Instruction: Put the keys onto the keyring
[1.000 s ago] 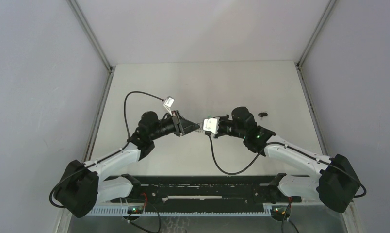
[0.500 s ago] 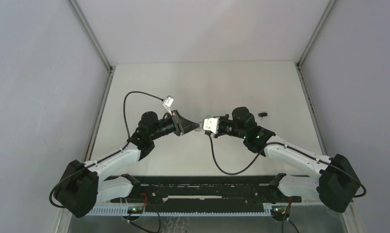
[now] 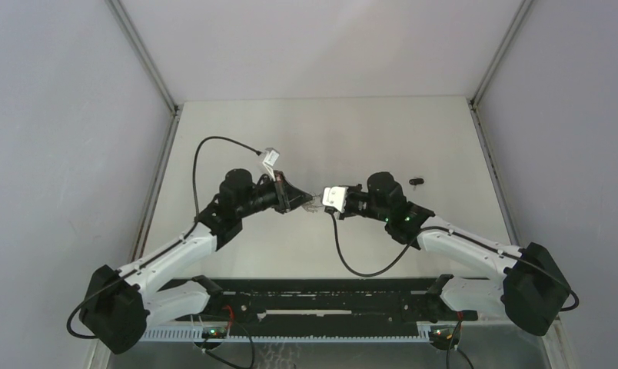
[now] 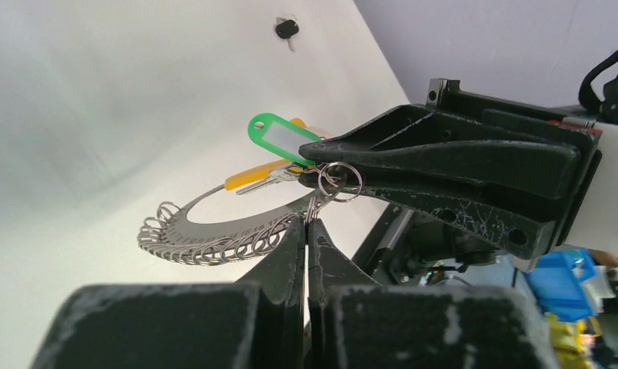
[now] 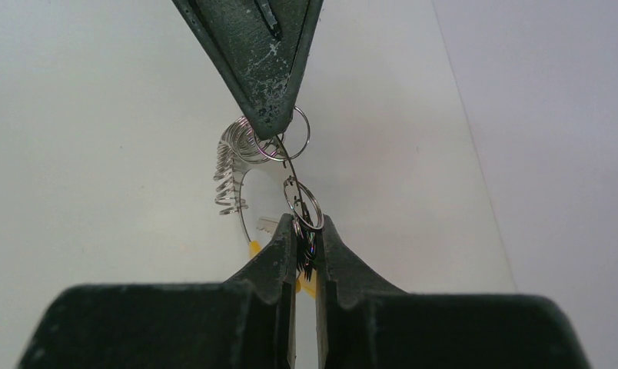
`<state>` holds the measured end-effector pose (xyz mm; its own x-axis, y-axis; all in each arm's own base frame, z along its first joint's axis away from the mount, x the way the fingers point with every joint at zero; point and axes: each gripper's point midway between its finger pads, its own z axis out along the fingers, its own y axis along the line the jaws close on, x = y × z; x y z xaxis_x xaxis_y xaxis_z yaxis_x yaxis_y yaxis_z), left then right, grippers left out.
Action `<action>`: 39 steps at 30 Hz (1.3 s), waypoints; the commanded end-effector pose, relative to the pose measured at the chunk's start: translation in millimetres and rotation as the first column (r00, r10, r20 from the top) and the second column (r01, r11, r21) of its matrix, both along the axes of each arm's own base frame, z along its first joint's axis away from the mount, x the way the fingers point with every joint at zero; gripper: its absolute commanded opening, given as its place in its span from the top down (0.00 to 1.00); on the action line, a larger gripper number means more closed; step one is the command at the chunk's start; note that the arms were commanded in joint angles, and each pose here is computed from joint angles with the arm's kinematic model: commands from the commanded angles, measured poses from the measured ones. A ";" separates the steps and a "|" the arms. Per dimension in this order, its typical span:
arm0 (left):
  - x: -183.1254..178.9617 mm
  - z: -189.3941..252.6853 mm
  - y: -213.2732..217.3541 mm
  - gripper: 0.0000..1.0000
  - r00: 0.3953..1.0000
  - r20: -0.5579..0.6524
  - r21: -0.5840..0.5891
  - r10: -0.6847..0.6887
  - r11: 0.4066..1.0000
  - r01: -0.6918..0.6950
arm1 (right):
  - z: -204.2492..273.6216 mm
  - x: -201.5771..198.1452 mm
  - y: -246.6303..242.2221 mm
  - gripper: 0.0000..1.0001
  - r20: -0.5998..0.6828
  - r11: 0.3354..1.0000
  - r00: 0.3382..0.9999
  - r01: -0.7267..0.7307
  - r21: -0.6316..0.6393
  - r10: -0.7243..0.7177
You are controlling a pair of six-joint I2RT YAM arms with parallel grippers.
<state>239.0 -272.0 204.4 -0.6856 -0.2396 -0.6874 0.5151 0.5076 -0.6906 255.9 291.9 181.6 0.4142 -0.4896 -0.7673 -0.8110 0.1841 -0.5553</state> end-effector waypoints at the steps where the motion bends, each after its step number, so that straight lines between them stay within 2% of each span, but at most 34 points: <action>1: 11.5 20.6 11.7 1.00 0.986 0.165 0.101 0.037 0.993 -0.055 | 22.0 -2.4 7.1 1.00 -0.001 0.995 1.000 -0.005 0.101 0.005; 4: 10.5 26.9 7.1 1.00 0.972 0.234 0.122 0.026 0.991 -0.056 | 21.9 -5.2 11.0 1.00 -0.028 0.992 1.000 0.002 0.124 0.002; 8: 17.1 31.7 7.5 1.00 0.947 0.311 0.124 0.077 0.985 -0.121 | 30.9 0.0 14.8 1.00 -0.044 0.979 0.997 0.073 0.190 -0.066; 17: 27.7 56.5 8.1 1.00 0.855 0.485 -0.034 0.181 0.981 -0.189 | 39.9 -7.5 35.3 1.00 -0.081 0.954 0.990 0.131 0.271 -0.112; 22: 32.8 66.7 2.4 1.00 0.794 0.578 -0.064 0.187 0.981 -0.185 | 53.8 -9.0 43.8 1.00 -0.114 0.915 0.981 0.190 0.356 -0.159; 23: 33.0 68.1 1.7 1.00 0.780 0.597 -0.069 0.186 0.981 -0.181 | 57.6 -10.0 44.8 0.98 -0.122 0.908 0.980 0.190 0.374 -0.155; 26: 27.7 73.9 -2.4 1.00 0.734 0.660 -0.085 0.159 0.987 -0.138 | 61.5 -25.5 51.2 0.79 -0.127 0.924 0.990 0.108 0.368 -0.065; 28: 22.1 76.7 -5.3 1.00 0.703 0.698 -0.089 0.135 0.991 -0.102 | 63.9 -35.8 49.5 0.71 -0.134 0.935 0.991 0.055 0.350 -0.008; 33: 9.4 73.0 -13.9 1.00 0.642 0.766 -0.035 0.035 0.999 -0.012 | 78.8 -50.5 23.7 0.65 -0.142 0.943 0.985 -0.046 0.331 0.098; 39: 0.5 74.8 -17.2 1.00 0.604 0.796 -0.022 -0.038 0.996 0.091 | 105.0 -46.7 -16.9 0.62 -0.191 0.904 0.963 -0.098 0.416 0.192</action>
<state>249.2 -288.5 255.7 -0.0045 -0.2300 -0.9732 0.8564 0.5016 -0.1225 229.9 282.1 252.4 0.2645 -0.1996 -0.9435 -0.8803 0.3496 -0.3208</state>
